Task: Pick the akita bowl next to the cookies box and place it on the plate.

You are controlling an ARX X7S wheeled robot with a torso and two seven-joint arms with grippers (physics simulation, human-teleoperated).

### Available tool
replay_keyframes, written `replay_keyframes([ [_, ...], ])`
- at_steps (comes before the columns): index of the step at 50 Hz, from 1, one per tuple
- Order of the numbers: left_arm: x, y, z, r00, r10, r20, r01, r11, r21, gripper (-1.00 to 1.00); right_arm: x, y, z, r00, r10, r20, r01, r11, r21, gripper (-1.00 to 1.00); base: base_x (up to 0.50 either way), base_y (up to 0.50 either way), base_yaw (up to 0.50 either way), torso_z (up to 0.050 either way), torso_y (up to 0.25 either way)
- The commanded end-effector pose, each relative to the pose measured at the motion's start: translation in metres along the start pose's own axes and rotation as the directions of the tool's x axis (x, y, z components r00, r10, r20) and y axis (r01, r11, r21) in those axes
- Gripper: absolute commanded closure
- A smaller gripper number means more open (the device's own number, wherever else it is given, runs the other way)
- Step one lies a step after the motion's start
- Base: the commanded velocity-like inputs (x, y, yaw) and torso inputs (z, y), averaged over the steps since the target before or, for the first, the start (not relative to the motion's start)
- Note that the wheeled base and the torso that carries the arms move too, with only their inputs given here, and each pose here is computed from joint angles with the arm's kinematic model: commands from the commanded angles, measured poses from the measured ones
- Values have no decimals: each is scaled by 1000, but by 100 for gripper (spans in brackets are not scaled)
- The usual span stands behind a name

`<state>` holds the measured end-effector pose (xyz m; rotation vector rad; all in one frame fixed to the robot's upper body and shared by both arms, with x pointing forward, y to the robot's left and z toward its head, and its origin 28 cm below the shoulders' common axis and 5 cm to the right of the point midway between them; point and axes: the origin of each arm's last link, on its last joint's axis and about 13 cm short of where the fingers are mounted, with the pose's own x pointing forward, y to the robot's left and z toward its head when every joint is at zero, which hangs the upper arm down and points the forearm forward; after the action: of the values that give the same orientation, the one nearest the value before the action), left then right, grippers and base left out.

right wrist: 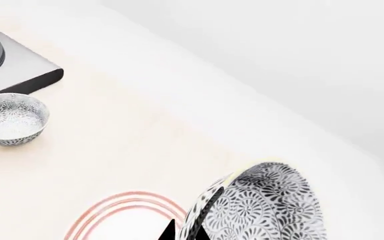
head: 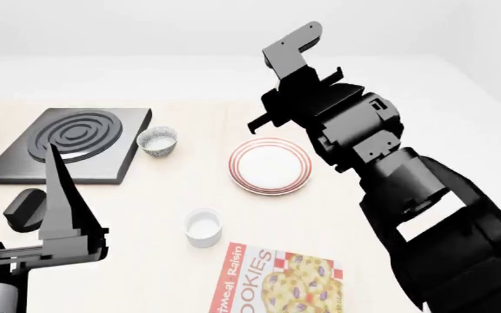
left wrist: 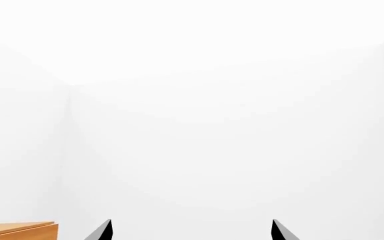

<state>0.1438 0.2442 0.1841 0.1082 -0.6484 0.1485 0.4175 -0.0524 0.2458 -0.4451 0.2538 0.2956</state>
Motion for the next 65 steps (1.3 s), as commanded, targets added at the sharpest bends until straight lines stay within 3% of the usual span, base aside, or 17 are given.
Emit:
replay_keyframes([
  [1,1,0,0,1000,2,-1,-2,1000,1,-100,9,12,0,998,-55,-20,51,982,-180,100,0,0,0,0,10],
  [6,1,0,0,1000,3,-1,-3,1000,0,-100,10,21,-7,996,-84,-26,73,951,-301,100,0,0,0,0,0],
  [13,0,1,-1,1000,3,-1,-3,1000,-1,-100,9,25,-6,996,-93,-8,85,939,-332,100,0,0,0,0,0],
  [50,0,2,-1,1000,17,-6,-17,1000,21,-100,9,27,-4,998,-63,2,61,949,-310,100,0,0,0,0,1],
  [65,0,1,-2,1000,11,-6,-10,1000,25,-100,9,26,-3,998,-69,-3,65,950,-304,100,0,0,0,0,-231],
])
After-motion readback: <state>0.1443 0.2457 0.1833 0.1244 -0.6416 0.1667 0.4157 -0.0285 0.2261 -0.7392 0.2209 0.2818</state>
